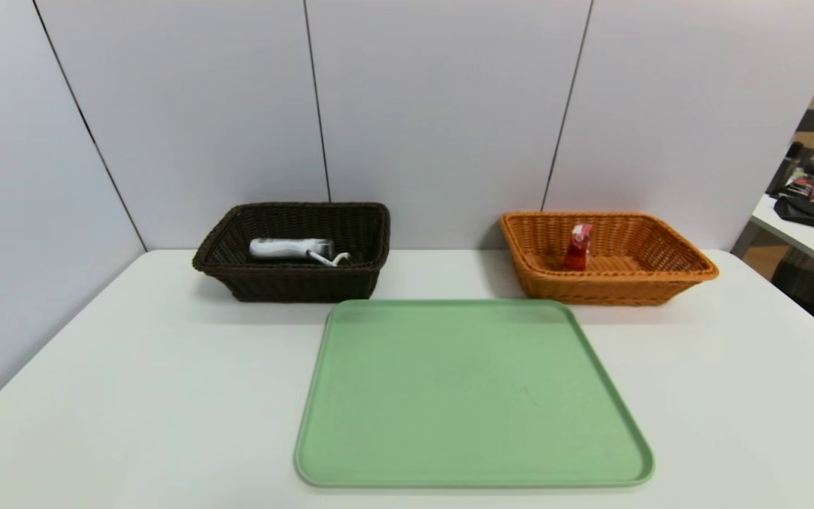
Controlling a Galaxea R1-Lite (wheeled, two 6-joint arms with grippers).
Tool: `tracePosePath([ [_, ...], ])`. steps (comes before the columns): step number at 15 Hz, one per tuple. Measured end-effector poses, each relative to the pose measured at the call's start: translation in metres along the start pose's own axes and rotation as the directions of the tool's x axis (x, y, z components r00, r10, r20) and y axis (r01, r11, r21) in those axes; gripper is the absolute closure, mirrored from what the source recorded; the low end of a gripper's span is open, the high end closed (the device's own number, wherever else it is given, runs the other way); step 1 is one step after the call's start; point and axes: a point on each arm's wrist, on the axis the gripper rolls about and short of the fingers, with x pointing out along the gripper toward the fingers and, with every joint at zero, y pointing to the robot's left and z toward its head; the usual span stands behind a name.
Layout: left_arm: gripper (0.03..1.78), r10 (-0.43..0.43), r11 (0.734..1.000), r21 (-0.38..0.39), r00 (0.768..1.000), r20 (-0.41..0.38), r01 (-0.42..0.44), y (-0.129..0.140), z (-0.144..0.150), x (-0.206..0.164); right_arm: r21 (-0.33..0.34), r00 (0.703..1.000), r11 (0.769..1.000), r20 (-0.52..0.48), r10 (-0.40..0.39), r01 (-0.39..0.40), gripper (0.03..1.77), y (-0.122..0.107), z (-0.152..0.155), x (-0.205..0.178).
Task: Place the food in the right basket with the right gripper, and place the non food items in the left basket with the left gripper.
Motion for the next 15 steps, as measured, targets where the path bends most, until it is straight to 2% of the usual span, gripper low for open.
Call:
tracePosePath([
  [3, 0.12, 0.001, 1.000, -0.002, 1.000, -0.002, -0.001, 0.0000, -0.0002, 0.0000, 0.005, 1.000, 1.000, -0.001, -0.001, 0.001, 0.10, 0.0000, -0.0002, 0.0000],
  [8, 0.12, 0.005, 0.997, -0.072, 1.000, 0.004, -0.005, 0.0001, 0.0005, 0.0000, 0.020, 1.000, 1.000, -0.001, -0.004, 0.004, 0.10, -0.0001, -0.0002, 0.0000],
  [15, 0.12, 0.022, 0.993, -0.113, 1.000, 0.007, -0.021, 0.0006, 0.0008, 0.0000, 0.053, 1.000, 0.999, 0.002, -0.008, 0.008, 0.10, -0.0003, 0.0003, 0.0000],
])
